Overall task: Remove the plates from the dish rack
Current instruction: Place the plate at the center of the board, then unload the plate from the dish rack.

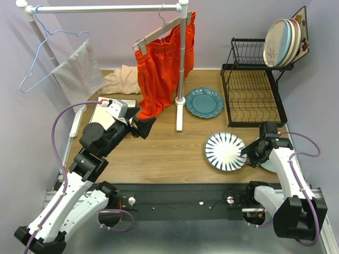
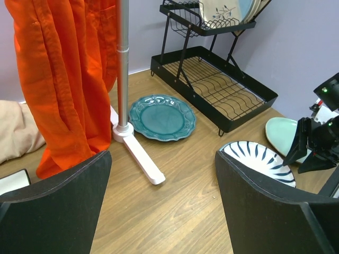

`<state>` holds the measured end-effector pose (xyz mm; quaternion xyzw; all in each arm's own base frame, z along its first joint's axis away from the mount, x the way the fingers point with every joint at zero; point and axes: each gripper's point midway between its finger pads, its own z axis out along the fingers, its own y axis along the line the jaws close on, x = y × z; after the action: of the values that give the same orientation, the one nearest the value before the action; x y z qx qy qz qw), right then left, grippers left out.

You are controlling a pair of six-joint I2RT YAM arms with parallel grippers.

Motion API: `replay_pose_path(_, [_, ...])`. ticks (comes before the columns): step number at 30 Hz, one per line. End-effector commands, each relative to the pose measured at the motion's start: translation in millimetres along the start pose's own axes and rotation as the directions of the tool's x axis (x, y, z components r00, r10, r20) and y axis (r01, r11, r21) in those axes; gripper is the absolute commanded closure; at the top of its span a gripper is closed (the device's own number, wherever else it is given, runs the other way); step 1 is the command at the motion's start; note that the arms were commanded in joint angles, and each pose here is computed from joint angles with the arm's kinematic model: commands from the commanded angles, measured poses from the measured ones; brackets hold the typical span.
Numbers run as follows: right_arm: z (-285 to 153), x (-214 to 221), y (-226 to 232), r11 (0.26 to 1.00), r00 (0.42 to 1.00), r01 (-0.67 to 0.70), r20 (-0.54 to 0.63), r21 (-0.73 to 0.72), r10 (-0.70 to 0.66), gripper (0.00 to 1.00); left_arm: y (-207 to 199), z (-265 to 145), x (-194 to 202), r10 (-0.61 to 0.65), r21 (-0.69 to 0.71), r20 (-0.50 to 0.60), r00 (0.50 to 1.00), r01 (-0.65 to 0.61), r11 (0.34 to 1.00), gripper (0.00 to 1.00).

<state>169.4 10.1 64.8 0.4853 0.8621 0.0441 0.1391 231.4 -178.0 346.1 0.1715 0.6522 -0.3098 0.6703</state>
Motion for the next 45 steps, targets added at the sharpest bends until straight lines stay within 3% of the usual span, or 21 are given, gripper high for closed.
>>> replay_pose_path(1, [3,-11,-3,0.999,0.999,0.001,0.040,0.044,-0.003,0.46,-1,-6,-11,0.003,-0.005,0.040,0.999,-0.003,1.000,0.12])
replay_pose_path(11, [-14,-32,25,0.998,0.995,0.044,0.093,-0.034,-0.041,0.51,-2,-7,-11,0.004,0.004,0.040,0.999,-0.004,1.000,0.12])
replay_pose_path(15, [-27,-52,36,0.996,0.985,0.065,0.166,-0.054,-0.055,0.51,-2,-7,-11,0.004,0.001,0.043,0.999,-0.004,1.000,0.12])
replay_pose_path(19, [-60,-74,76,0.975,0.968,0.108,0.242,-0.194,-0.059,0.51,-5,-6,-10,0.002,0.017,0.036,0.999,-0.002,1.000,0.12])
replay_pose_path(20, [-78,-81,94,0.954,0.963,0.120,0.268,-0.276,-0.043,0.51,-5,-5,-8,0.003,0.023,0.031,1.000,-0.004,1.000,0.12])
replay_pose_path(21, [-103,-79,127,0.879,0.958,0.179,0.281,-0.442,-0.054,0.51,-6,-5,-8,0.001,0.025,0.029,1.000,-0.002,1.000,0.12])
replay_pose_path(23, [-136,-80,158,0.768,0.950,0.227,0.310,-0.598,-0.040,0.51,-6,-5,-8,0.004,0.027,0.029,1.000,-0.005,1.000,0.12])
replay_pose_path(24, [-161,-82,178,0.679,0.942,0.263,0.336,-0.686,-0.025,0.51,-6,-5,-9,0.004,0.027,0.031,1.000,-0.005,1.000,0.12])
replay_pose_path(26, [-179,-89,192,0.627,0.929,0.300,0.370,-0.719,-0.020,0.50,-4,-5,-8,0.006,0.020,0.032,0.999,-0.007,1.000,0.12])
replay_pose_path(30, [-216,-121,222,0.586,0.860,0.439,0.508,-0.681,-0.054,0.48,-5,-6,-9,0.008,0.021,0.033,0.999,-0.008,1.000,0.12])
replay_pose_path(33, [-212,-135,245,0.568,0.832,0.507,0.540,-0.648,-0.126,0.48,-5,-5,-7,0.010,0.022,0.029,1.000,-0.011,1.000,0.12])
replay_pose_path(35, [-228,-154,259,0.557,0.779,0.570,0.613,-0.604,-0.132,0.48,-5,-4,-6,0.009,0.023,0.024,1.000,-0.010,1.000,0.12])
replay_pose_path(38, [-237,-195,274,0.620,0.703,0.597,0.705,-0.509,-0.098,0.48,-5,-3,-5,0.011,0.025,0.020,1.000,-0.011,1.000,0.12])
replay_pose_path(39, [-218,-218,279,0.683,0.689,0.570,0.718,-0.457,-0.094,0.48,-4,-3,-4,0.010,0.023,0.016,1.000,-0.010,1.000,0.12])
replay_pose_path(41, [-238,-245,294,0.692,0.604,0.613,0.790,-0.382,-0.100,0.48,-4,-3,-4,0.008,0.020,0.017,1.000,-0.009,1.000,0.12])
replay_pose_path(43, [-227,-274,298,0.752,0.552,0.596,0.824,-0.282,-0.129,0.48,-3,-4,-4,0.008,0.015,0.017,1.000,-0.009,1.000,0.12])
replay_pose_path(45, [-252,-298,300,0.786,0.469,0.578,0.877,-0.217,-0.102,0.48,-2,-4,-5,0.008,0.006,0.021,1.000,-0.009,1.000,0.12])
